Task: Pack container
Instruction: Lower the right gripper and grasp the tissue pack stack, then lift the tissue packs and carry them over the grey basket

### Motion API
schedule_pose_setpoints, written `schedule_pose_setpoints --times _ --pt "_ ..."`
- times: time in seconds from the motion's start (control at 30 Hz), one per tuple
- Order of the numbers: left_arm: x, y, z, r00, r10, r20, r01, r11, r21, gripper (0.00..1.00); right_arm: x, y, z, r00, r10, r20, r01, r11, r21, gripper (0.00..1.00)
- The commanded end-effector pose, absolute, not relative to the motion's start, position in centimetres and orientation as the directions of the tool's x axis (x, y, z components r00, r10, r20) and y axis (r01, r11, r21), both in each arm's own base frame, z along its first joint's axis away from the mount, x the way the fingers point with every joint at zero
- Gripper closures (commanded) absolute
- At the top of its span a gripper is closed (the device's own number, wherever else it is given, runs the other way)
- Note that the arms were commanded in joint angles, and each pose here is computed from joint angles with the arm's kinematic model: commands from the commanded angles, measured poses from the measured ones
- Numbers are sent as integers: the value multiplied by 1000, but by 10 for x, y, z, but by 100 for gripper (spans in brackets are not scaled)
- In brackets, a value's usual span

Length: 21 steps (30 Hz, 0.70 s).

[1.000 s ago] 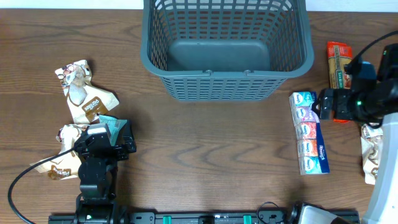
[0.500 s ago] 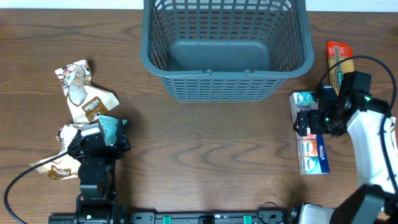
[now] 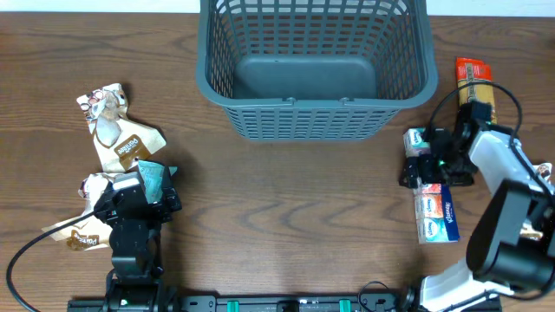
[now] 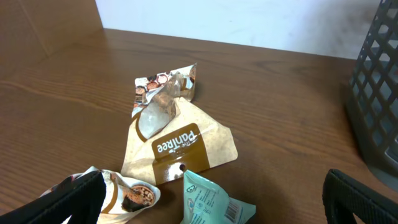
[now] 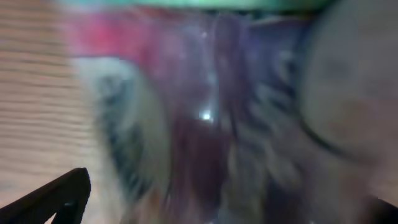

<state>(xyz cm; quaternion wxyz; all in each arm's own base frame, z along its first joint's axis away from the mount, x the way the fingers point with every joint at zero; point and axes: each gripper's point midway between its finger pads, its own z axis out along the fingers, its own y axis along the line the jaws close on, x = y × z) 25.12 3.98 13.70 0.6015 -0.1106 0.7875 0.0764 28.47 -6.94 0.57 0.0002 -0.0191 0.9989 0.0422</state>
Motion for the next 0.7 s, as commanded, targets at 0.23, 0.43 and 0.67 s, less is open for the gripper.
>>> schedule_pose_setpoints --times 0.23,0.43,0.67 --pt "252 43 150 -221 -94 -971 -285 958 -28 1 284 -71 -17 -997 61 48 65 994 92 77" --pt "252 43 150 -221 -94 -971 -285 958 -28 1 287 -71 -16 -992 116 42 119 989 89 99" --pt "252 43 150 -222 -93 -971 -285 958 -27 1 326 -80 40 -974 222 -41 218 972 92 99"
